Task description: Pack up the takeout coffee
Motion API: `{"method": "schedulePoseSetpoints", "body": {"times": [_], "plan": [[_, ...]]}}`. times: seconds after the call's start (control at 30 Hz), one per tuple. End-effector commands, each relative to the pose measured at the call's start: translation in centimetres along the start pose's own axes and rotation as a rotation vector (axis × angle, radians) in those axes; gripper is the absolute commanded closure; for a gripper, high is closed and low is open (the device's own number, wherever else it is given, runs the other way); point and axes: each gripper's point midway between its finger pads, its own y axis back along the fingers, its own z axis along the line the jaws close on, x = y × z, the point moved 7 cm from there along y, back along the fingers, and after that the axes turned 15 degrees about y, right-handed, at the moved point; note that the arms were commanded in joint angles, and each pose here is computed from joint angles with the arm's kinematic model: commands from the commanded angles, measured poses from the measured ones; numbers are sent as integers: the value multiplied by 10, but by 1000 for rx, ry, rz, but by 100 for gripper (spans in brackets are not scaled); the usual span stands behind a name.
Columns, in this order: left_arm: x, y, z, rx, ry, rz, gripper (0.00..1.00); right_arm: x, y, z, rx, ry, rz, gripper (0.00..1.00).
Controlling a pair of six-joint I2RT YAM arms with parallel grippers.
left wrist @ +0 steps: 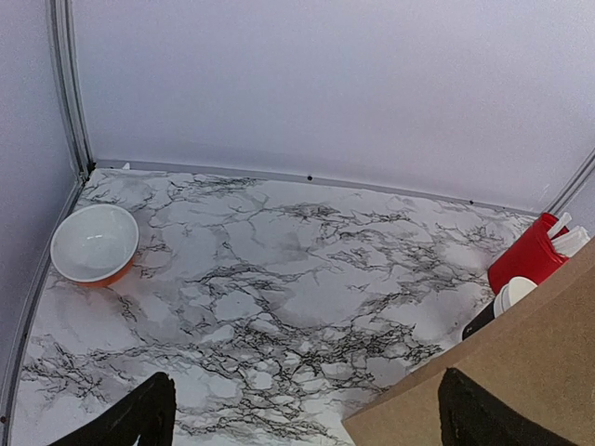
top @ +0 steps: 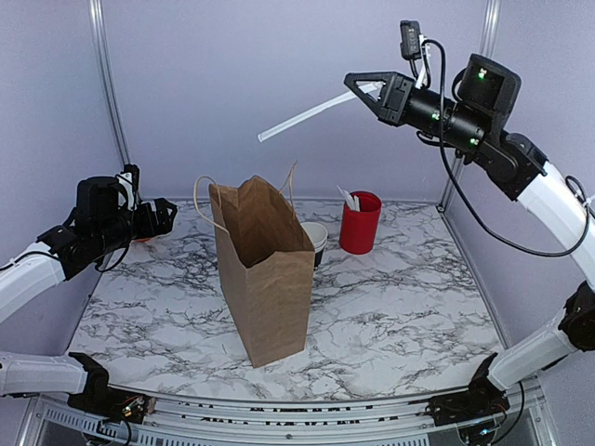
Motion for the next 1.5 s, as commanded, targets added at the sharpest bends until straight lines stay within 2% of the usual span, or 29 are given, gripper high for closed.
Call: {"method": "schedulePoseSetpoints", "body": {"times": [0.0,0.3,0.87,1.1,1.3,1.47], "plan": [[1,-4,1,11,9,-5,1,-11,-12,24,-61,67,7,98],[2,-5,1,8,8,-1,1,19,-34,62,-51,164,194,98],[4,-7,2,2,4,6,1,120,-69,109,-128,242,547,98],[4,-8,2,0,6,7,1,142,-76,115,-138,256,613,94],[5,-9,2,-3,4,11,1,143,-77,114,-136,264,616,83],[5,-9,2,-3,4,11,1,141,-78,114,-138,265,616,81]]}}
